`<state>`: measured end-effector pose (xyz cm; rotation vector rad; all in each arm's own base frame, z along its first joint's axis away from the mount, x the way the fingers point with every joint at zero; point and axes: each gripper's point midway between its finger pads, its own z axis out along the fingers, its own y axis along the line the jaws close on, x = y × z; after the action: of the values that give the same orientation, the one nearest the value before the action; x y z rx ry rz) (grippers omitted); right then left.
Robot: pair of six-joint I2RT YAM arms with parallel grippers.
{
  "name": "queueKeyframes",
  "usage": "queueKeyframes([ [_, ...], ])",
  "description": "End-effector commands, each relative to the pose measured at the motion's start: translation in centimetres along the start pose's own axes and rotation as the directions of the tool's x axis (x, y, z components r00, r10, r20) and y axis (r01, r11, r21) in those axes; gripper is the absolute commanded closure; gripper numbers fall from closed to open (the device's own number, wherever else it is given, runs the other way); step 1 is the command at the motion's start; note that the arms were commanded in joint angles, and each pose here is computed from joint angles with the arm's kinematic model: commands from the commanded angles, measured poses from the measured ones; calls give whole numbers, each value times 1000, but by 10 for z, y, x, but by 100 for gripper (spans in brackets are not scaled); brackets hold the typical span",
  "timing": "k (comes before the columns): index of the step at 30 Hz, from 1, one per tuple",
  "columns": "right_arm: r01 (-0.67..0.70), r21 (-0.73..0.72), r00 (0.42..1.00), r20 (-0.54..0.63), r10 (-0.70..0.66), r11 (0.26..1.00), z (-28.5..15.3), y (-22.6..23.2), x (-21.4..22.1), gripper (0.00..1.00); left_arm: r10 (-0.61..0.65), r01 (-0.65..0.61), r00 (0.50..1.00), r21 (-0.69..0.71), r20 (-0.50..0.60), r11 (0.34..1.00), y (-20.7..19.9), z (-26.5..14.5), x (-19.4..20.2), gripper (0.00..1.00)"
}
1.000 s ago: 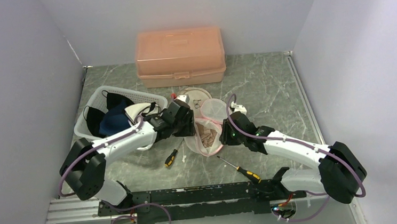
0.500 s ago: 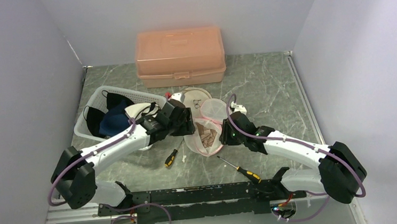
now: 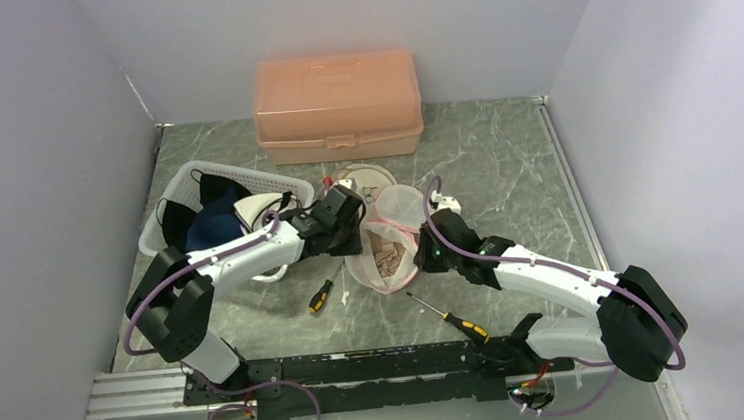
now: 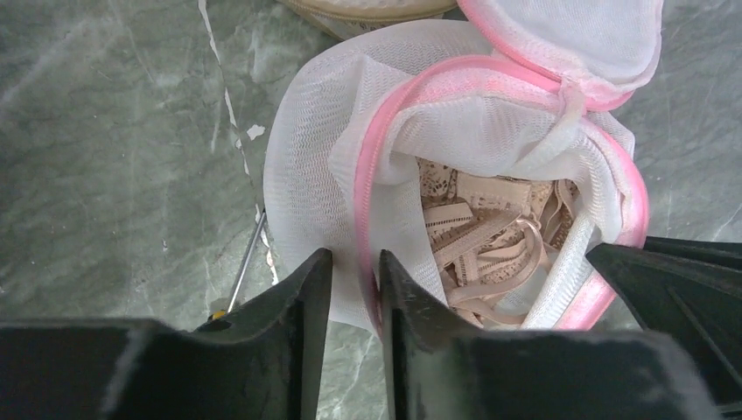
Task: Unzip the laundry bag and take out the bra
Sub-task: Adjust the laundry bag at the center of the board.
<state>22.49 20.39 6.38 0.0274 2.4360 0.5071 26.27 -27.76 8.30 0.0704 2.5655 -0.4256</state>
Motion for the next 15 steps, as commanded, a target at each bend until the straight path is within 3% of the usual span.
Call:
queueKeyframes([
  [1, 11, -42, 999, 38, -9, 999, -2, 11, -11, 92, -19, 16, 998, 49, 57, 999, -19, -8, -23, 79],
  [2, 14, -38, 999, 43, -12, 999, -3, 11, -13, 100, -15, 12, 998, 48, 60, 999, -20, -8, -25, 90],
  [3, 17, -32, 999, 50, -16, 999, -4, 10, -16, 100, -11, 9, 998, 45, 62, 999, -20, -8, -26, 96],
  [6, 40, -13, 993, 111, -39, 999, -15, 16, -40, 100, -5, -3, 994, 69, 114, 998, -25, -18, -40, 97],
  [12, 102, -32, 943, 322, -86, 994, -74, 50, -118, 100, -7, -43, 951, 155, 308, 987, -49, -81, -86, 97],
  [15, 120, -23, 940, 326, -106, 993, -80, 52, -124, 100, 6, -60, 940, 147, 340, 987, -50, -95, -87, 97],
])
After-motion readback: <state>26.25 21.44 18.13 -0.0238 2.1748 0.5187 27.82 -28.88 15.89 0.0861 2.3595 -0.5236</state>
